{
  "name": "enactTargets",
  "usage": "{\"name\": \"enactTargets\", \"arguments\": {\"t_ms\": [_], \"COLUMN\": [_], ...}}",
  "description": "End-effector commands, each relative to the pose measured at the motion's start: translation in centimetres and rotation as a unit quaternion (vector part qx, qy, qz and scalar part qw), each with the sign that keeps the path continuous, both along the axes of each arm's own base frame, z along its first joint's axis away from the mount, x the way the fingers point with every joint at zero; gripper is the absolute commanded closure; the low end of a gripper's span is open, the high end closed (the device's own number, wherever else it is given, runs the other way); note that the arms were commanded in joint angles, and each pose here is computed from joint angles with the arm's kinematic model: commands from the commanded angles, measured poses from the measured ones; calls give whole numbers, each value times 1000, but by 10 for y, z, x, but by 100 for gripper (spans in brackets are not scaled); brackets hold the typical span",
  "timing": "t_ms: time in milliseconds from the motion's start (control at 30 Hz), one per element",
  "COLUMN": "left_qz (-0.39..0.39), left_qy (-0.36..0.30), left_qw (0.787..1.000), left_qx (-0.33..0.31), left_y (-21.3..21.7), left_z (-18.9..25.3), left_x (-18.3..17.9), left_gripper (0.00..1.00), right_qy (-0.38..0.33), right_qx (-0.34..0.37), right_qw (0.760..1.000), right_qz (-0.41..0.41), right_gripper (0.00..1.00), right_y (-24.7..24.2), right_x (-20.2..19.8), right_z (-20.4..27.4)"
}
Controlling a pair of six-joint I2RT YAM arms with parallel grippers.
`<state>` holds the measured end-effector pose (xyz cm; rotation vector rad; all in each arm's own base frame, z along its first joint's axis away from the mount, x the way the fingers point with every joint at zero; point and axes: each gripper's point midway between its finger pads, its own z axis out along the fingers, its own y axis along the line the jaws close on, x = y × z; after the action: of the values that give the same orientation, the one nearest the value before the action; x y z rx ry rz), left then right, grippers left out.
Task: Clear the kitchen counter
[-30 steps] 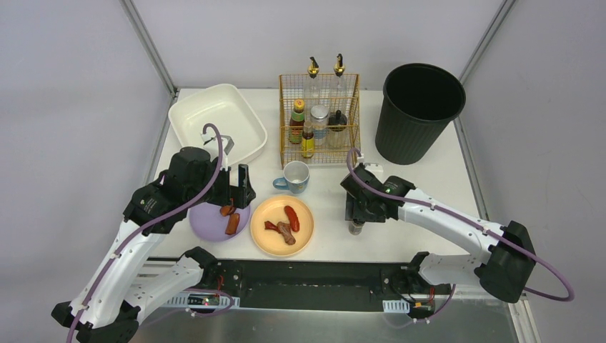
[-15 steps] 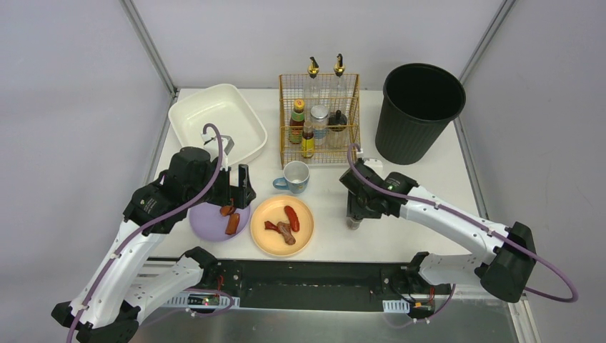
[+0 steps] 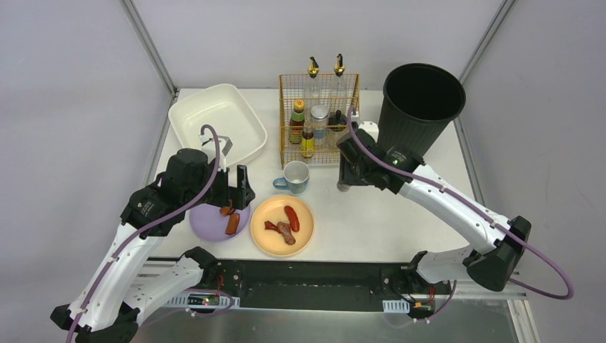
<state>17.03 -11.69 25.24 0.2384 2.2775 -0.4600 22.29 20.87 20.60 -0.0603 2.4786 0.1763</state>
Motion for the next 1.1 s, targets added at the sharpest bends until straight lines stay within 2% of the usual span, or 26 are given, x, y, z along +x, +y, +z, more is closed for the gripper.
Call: {"name": "enactTargets", "arguments": {"t_ms": [0,167,433,733,1067], "left_qz": [2,2,2,1,-4], "left_qy": [-1,-1,2,2,4], "left_qw": [1000,1000,1000,1000,1000], "left_qx": [-9,-7,-2,-2,6], "left_y": [-2,-2,-1,-2,-3], "left_z": [-1,-1,-4,-2,-3], "left_x": [0,0,1,2,5], "left_gripper": [0,0,0,0,0], "right_qy": [-53,-83,-108,-84,-44], "right_qx": [7,15,19,22,16], "right_qw": [999,996,994,996,999], "right_qz": [-6,-13,-20,-26,-25], "right_gripper": [89,89,90,90,91], "right_y": [-2,4,23,42,54], "right_x": [35,72,121,162,186], "right_z": [37,65,83,62,24]}}
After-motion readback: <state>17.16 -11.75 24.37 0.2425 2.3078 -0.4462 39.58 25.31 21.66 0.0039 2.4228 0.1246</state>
